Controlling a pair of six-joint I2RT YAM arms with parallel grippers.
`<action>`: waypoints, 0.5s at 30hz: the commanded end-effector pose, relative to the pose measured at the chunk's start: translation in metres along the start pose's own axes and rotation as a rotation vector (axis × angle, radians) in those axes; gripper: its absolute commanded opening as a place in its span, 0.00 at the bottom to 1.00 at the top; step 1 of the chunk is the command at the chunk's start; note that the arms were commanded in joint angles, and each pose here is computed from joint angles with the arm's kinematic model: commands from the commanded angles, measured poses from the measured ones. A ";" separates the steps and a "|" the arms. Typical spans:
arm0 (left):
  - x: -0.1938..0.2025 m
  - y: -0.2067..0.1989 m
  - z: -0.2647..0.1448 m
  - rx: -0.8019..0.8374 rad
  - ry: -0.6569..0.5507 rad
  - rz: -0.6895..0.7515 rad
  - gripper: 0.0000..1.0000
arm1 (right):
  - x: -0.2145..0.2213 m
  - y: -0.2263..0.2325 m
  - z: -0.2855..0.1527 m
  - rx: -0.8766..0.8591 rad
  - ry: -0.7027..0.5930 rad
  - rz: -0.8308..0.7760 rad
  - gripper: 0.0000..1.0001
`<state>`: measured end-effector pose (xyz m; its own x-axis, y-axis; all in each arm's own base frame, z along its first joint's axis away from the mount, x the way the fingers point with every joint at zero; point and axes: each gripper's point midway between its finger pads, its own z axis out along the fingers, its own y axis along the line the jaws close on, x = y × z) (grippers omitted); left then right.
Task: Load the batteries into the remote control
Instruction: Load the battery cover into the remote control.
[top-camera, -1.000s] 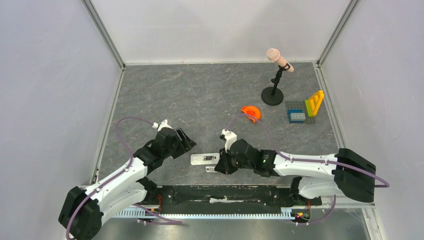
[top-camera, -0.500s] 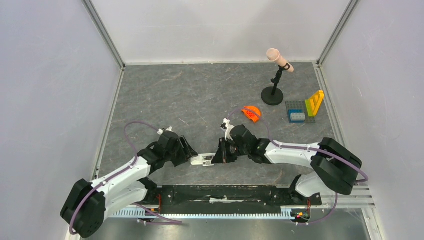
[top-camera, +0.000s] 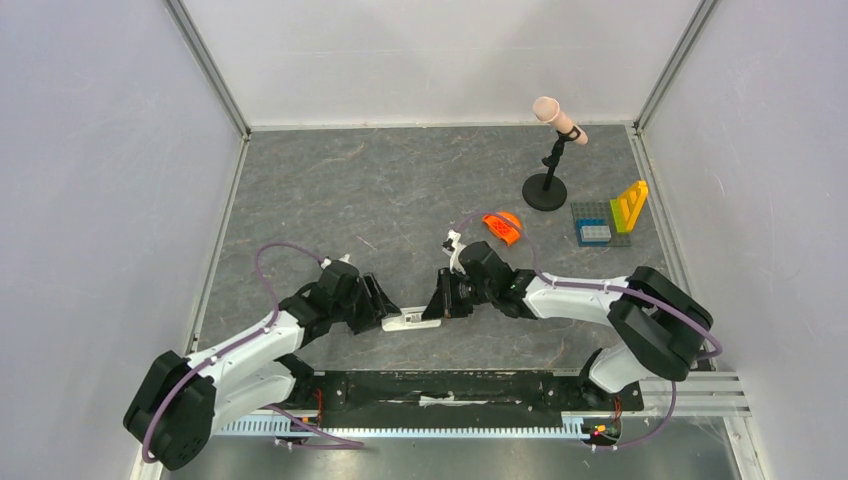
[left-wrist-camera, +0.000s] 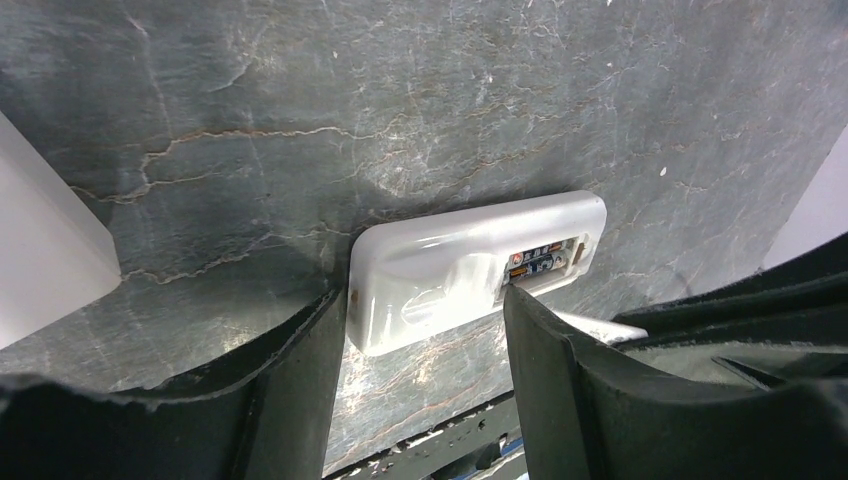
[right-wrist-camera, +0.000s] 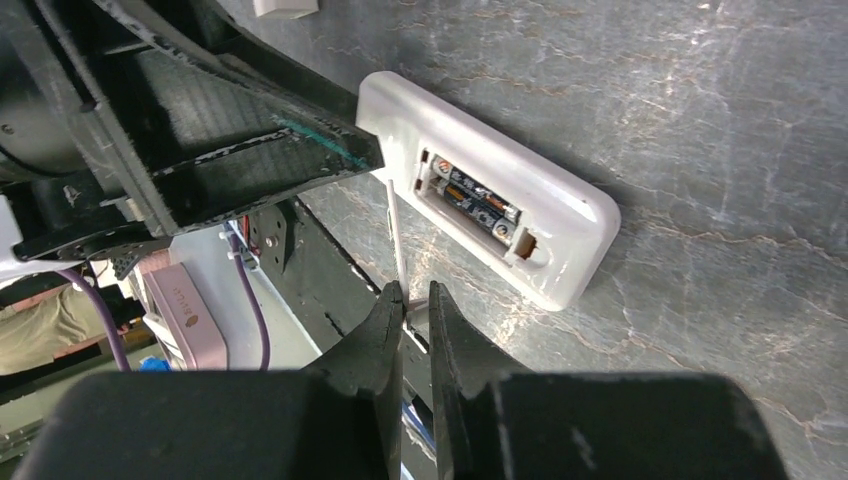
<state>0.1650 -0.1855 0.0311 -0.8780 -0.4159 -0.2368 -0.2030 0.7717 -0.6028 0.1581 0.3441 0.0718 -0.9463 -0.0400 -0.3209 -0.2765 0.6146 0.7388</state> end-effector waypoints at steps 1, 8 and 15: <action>0.003 0.003 -0.001 -0.002 0.006 0.010 0.65 | -0.009 0.004 0.004 -0.002 0.000 0.004 0.00; 0.001 0.003 -0.001 -0.001 0.001 0.023 0.65 | -0.013 -0.007 0.007 0.036 0.007 -0.004 0.00; -0.002 0.000 -0.004 0.002 -0.009 0.047 0.68 | -0.014 -0.007 0.010 0.027 0.027 -0.005 0.00</action>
<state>0.1645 -0.1852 0.0312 -0.8786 -0.4130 -0.2396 -0.1988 0.7726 -0.6029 0.1653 0.3425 0.0571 -0.9567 -0.0623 -0.2844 -0.2554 0.6487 0.7169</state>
